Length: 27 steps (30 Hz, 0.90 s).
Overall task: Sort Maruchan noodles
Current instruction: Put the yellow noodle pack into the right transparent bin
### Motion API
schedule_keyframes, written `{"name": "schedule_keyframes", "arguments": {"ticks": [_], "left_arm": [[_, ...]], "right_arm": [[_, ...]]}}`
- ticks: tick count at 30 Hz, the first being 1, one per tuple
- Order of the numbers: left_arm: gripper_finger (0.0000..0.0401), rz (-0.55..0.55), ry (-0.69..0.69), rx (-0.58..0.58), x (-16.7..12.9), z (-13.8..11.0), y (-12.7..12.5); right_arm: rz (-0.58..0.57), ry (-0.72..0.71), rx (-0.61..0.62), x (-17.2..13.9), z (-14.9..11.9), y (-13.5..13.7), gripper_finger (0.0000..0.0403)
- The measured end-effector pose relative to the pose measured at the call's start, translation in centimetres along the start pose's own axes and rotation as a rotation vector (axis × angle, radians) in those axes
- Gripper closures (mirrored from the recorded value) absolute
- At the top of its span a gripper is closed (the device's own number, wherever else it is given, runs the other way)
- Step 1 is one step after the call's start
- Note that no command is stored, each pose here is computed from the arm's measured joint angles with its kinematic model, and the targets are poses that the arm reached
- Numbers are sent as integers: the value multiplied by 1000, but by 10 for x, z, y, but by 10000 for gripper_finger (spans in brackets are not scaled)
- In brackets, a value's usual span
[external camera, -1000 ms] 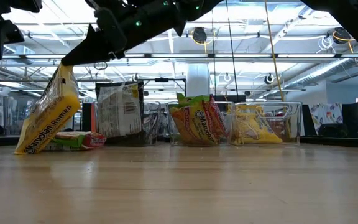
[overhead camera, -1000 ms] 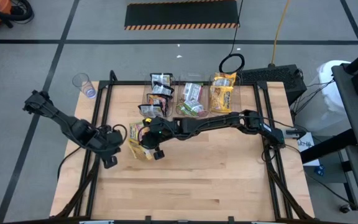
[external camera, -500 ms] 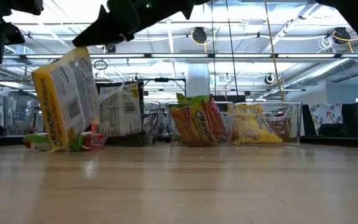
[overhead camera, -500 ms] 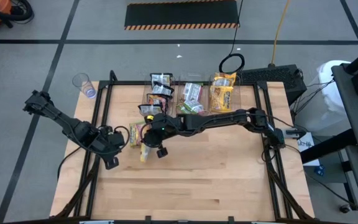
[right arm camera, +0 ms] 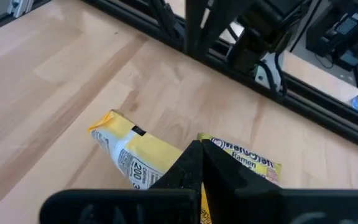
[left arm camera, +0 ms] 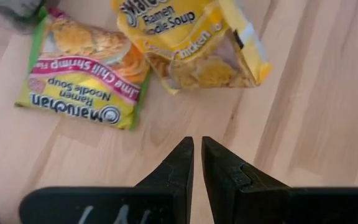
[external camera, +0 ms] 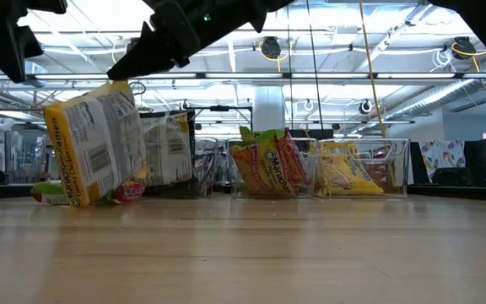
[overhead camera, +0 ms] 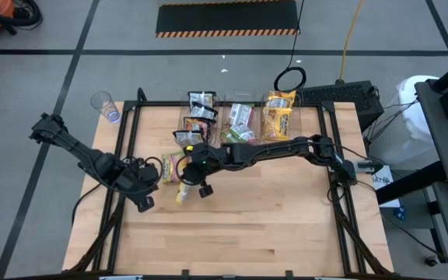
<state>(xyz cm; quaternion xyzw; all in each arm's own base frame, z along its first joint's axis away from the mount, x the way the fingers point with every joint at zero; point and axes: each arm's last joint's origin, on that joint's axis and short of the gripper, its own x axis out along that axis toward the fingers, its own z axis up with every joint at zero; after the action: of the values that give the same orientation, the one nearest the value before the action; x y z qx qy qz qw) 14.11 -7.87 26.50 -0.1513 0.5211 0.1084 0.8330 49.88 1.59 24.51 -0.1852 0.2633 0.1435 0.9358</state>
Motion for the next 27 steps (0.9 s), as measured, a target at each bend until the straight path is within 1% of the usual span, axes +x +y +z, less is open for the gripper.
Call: {"name": "schedule_keyframes", "arguments": {"ticks": [7, 12, 15, 19, 27], "left_arm": [[363, -68, -39, 64, 7, 8, -13], [363, -125, 29, 129, 18, 10, -24], [363, -126, 86, 189, 29, 9, -30], [363, -133, 87, 278, 42, 12, -40], [363, -103, 127, 347, 56, 8, -49]], "right_arm": [[-4, -9, 22, 3, -4, 1, 403], [-3, -7, 23, 3, -5, 2, 403], [-5, -9, 23, 3, -5, 1, 403], [-6, -6, 25, 3, -5, 0, 403], [-7, -4, 26, 3, -6, -1, 403]]}}
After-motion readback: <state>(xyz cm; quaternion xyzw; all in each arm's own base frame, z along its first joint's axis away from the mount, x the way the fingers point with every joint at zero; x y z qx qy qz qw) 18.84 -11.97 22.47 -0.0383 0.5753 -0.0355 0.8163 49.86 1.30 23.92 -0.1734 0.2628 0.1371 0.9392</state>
